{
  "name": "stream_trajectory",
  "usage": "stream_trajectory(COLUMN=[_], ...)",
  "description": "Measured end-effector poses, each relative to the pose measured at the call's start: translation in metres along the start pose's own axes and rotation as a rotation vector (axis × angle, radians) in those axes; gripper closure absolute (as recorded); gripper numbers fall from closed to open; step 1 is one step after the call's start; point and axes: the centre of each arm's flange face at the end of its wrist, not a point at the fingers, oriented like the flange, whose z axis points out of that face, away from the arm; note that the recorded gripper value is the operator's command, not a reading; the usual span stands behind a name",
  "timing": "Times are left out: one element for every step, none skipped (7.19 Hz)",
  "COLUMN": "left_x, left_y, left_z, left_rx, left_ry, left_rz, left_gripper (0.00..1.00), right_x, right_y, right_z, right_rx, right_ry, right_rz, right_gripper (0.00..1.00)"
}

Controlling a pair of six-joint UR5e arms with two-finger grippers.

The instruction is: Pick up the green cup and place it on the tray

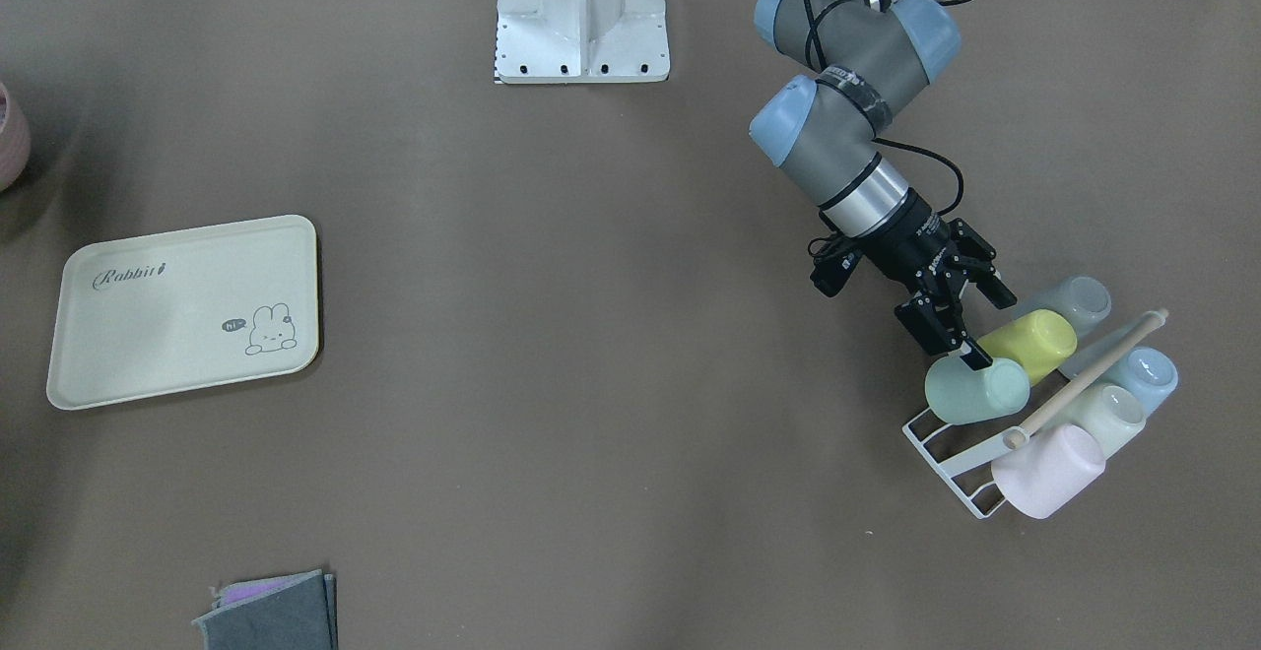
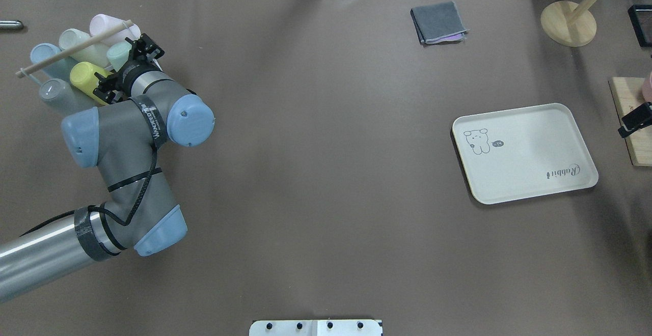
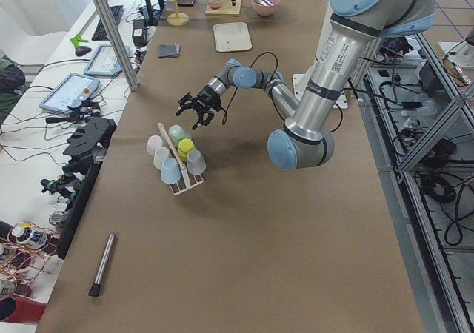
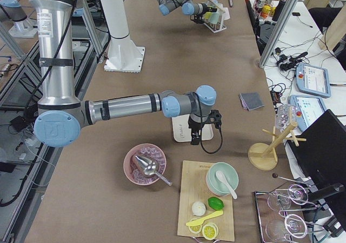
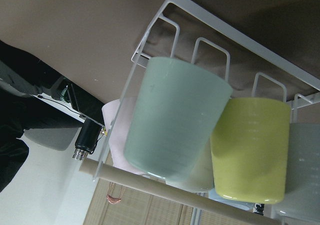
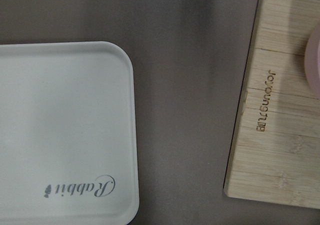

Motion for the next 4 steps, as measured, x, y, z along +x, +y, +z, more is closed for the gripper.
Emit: stream_trajectory(left_x=[0.000, -0.001, -0.003, -0.006], left_y=[-0.008, -0.014, -0.020, -0.027], left_z=[0.006, 0.011, 0.016, 0.021], left_rx=[-0.025, -0.047, -0.068, -0.089], left_ry=[-0.003, -0.007, -0.010, -0.011], left_rz=[0.067, 0.113, 0.140, 0.157], left_gripper=[0.02, 0.02, 0.02, 0.02], right_x=[0.004, 0.001, -0.010, -0.018], right_y=[-0.006, -0.012, -0.015, -0.016], right_z=[0.018, 0.035, 0.051, 0.064], right_rx=[0.013, 0.022, 0.018, 0.007], right_ry=[-0.007, -0.017, -0.026, -0.030], right_rz=[-0.009, 0.009, 0.045, 0.068], right_gripper=[0.01, 0.00, 0.00, 0.00])
